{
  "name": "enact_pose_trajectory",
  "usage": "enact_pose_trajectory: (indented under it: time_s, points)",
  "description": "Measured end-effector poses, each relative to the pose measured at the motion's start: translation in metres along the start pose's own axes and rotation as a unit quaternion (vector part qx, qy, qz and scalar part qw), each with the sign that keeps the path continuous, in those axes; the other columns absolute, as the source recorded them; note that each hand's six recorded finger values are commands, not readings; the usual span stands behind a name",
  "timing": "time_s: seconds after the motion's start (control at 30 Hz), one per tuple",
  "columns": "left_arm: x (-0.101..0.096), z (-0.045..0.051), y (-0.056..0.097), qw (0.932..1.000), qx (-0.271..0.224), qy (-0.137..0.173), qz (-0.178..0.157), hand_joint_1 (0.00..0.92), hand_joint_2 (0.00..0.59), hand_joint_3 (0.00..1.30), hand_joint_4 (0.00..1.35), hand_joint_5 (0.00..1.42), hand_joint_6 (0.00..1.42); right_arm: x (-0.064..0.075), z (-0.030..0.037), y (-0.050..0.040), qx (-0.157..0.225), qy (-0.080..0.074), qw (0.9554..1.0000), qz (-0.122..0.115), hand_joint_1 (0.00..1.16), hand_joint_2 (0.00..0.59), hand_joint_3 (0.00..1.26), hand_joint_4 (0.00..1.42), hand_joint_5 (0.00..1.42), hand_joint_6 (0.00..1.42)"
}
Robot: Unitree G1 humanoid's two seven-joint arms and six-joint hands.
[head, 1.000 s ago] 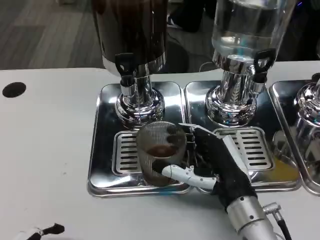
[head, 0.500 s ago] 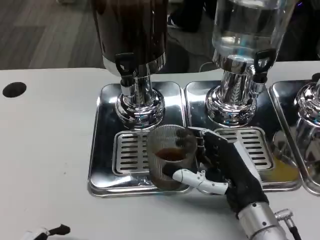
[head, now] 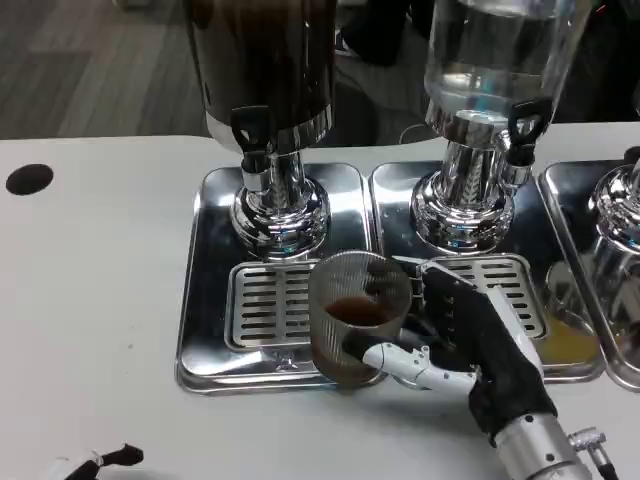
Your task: Grasp the cup under the faucet to collect the drink, then remove the cup.
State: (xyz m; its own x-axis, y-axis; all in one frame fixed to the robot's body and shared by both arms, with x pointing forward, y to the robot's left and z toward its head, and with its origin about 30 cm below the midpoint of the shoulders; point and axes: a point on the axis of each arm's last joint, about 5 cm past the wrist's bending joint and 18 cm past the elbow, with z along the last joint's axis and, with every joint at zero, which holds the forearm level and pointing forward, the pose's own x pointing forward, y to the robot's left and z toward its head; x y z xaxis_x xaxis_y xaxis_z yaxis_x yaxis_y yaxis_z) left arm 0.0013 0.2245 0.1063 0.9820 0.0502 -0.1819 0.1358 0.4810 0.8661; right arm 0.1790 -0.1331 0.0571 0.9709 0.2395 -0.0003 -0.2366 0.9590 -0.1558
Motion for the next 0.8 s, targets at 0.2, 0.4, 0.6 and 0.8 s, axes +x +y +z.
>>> enact_pose_trajectory:
  time_s: [0.2,0.4,0.6,0.8]
  points:
    - [0.001,0.0001,0.001,1.0,0.003,0.002,-0.005,0.0,0.085,0.36,0.27,0.37,0.53,-0.004,-0.0024,-0.0028,0.005,0.002,1.0,-0.002,0.79,0.105,0.45,0.44,0.44,0.22]
    - [0.004,0.0026,0.001,1.0,0.001,-0.002,-0.005,0.0,0.088,0.36,0.27,0.37,0.54,-0.008,-0.0039,-0.0047,0.006,0.002,1.0,-0.001,0.79,0.105,0.45,0.44,0.44,0.22]
    - [0.005,0.0039,0.0,1.0,-0.002,-0.002,-0.008,0.0,0.088,0.36,0.27,0.37,0.54,-0.011,-0.0048,-0.0092,0.003,-0.002,1.0,0.003,0.78,0.112,0.45,0.44,0.45,0.22]
    - [0.006,0.004,-0.001,0.9999,0.004,-0.001,-0.013,0.0,0.088,0.36,0.27,0.37,0.54,-0.015,-0.0065,-0.0134,0.003,-0.001,1.0,0.004,0.78,0.113,0.45,0.44,0.45,0.22]
